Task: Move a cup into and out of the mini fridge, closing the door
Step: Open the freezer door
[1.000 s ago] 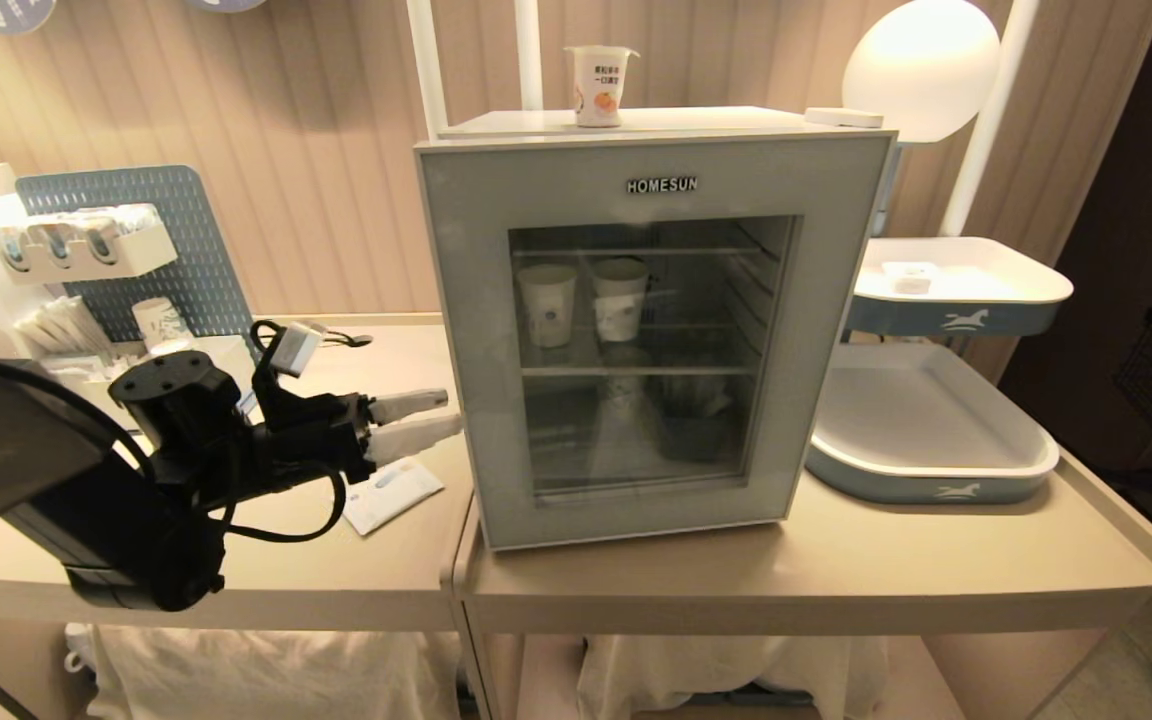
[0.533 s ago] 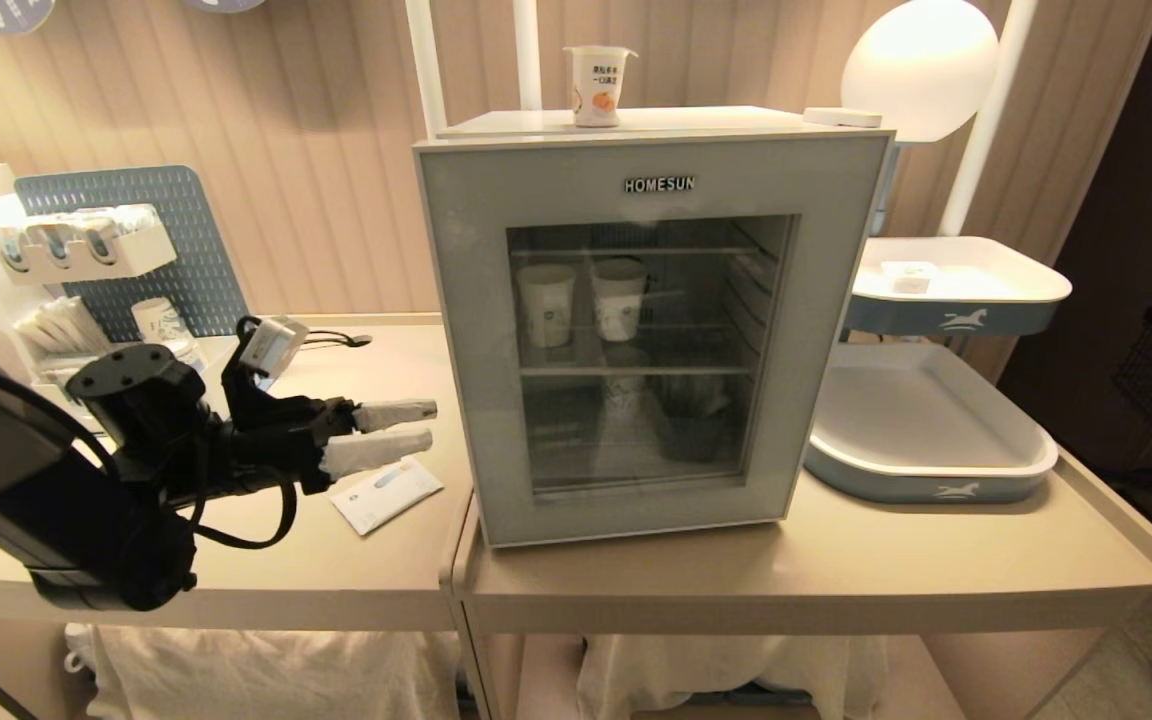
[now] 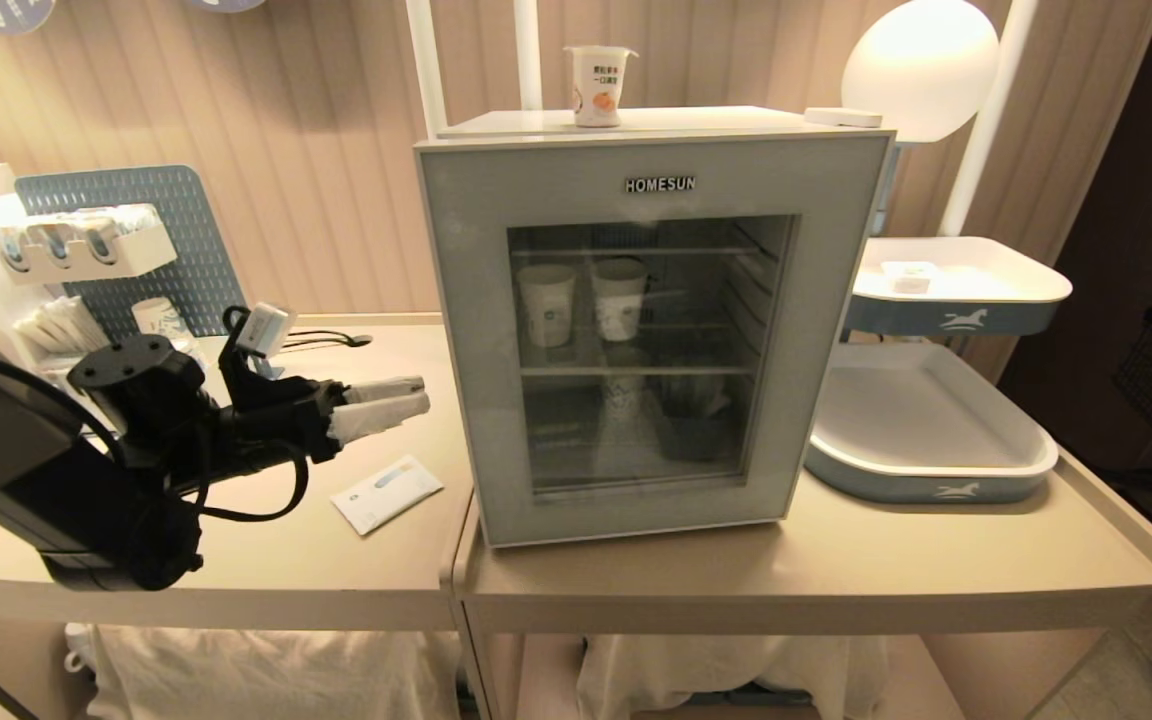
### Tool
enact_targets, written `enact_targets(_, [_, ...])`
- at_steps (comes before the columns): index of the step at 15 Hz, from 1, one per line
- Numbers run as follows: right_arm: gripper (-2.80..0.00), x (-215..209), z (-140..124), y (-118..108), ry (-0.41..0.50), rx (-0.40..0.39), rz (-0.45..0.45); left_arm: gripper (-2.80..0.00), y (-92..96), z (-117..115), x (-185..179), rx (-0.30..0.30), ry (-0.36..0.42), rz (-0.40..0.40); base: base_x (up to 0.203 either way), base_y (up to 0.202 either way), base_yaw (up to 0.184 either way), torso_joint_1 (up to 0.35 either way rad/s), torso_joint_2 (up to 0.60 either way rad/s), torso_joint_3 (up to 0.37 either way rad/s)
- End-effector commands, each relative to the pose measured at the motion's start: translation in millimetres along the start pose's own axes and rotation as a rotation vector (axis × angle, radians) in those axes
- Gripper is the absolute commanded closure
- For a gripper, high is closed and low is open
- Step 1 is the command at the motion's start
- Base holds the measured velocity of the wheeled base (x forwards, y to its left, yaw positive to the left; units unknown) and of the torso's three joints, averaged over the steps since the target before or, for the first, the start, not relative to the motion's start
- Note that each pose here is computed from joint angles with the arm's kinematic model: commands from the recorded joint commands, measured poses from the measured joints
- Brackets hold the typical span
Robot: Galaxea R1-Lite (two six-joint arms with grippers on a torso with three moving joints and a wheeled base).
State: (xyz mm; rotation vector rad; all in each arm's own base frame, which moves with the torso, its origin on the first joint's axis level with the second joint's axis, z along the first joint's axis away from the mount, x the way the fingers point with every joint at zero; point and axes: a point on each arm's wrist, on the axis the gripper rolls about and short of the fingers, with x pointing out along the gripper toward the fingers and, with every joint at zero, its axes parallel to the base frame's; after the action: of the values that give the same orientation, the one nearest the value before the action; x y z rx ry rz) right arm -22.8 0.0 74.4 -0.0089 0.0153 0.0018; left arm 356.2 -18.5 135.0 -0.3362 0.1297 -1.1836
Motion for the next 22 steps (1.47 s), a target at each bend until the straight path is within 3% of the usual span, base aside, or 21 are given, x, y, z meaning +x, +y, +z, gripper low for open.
enact_targets(1, [0.0,0,0,0,0.002,0.0,0.0,-2.8,5.6,4,0,-0.009,-0.003,0.005,0.0,0.0,0.0,0.0,0.0,0.0])
enact_targets(5, [0.0,0,0,0,0.002,0.0,0.0,-2.8,16.7,8,-3,-0.065,0.004,0.045,0.0,0.0,0.0,0.0,0.0,0.0])
enact_targets(13, [0.0,0,0,0,0.002,0.0,0.001,-2.8,23.0,11,-2,-0.09,-0.022,0.119,0.0,0.0,0.0,0.0,0.0,0.0])
enact_targets(14, [0.0,0,0,0,0.002,0.0,0.0,0.0,23.4,11,-2,-0.092,-0.021,0.119,0.0,0.0,0.0,0.0,0.0,0.0])
enact_targets(20, [0.0,0,0,0,0.002,0.0,0.0,0.0,37.9,10,7,-0.112,-0.012,0.118,0.0,0.0,0.0,0.0,0.0,0.0])
enact_targets(22, [0.0,0,0,0,0.002,0.0,0.0,0.0,34.2,12,12,-0.123,-0.002,0.11,0.0,0.0,0.0,0.0,0.0,0.0])
